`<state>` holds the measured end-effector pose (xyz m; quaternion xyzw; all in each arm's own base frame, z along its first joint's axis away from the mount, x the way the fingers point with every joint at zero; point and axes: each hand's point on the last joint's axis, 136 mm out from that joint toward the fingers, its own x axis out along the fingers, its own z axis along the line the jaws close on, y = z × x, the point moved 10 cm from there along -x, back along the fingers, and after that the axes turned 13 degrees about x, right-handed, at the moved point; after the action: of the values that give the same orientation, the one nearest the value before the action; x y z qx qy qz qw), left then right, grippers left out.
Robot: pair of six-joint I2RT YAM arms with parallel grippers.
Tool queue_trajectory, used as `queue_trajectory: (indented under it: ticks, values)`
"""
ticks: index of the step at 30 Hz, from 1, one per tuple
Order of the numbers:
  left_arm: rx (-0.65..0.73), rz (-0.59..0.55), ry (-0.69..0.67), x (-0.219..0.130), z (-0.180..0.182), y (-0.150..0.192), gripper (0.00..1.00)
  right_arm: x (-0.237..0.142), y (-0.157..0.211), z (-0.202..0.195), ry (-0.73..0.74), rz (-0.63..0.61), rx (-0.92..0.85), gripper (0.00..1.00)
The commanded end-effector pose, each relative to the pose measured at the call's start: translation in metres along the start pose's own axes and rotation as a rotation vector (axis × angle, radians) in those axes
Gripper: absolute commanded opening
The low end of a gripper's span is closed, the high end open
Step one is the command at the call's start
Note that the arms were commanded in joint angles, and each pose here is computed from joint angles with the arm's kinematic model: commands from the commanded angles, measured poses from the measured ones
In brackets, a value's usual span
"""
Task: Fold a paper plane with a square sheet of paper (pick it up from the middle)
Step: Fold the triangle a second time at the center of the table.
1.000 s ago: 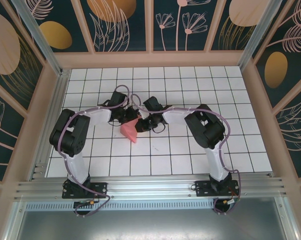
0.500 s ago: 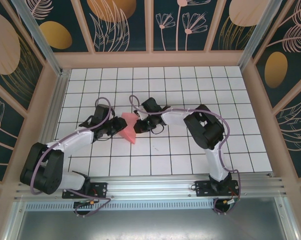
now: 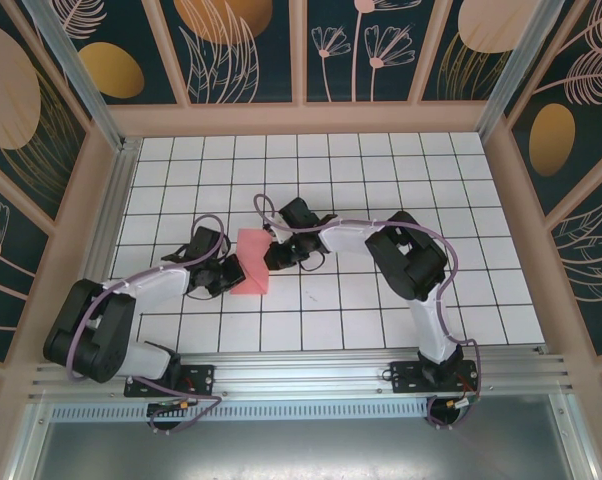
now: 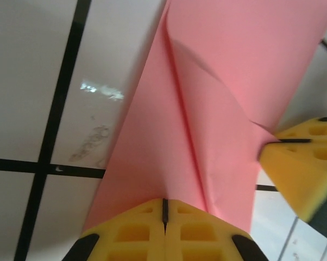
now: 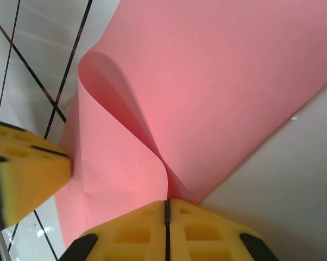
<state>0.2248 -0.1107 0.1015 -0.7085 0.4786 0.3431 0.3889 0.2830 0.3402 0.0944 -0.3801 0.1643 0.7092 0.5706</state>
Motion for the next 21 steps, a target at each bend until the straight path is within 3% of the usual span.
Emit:
queue_trajectory:
  ticks: [1, 10, 21]
  values:
    - [0.028, 0.047, -0.062, 0.008, 0.011, 0.008, 0.01, -0.007, -0.004, 0.015, -0.027, -0.002, -0.036, 0.1]
    - [0.07, 0.073, -0.1, 0.013, 0.013, 0.007, 0.0, -0.008, -0.009, 0.021, -0.056, -0.018, -0.049, 0.1]
    - [0.094, 0.081, -0.099, 0.013, 0.011, 0.005, 0.0, 0.002, -0.011, 0.011, 0.01, -0.011, -0.049, 0.1]
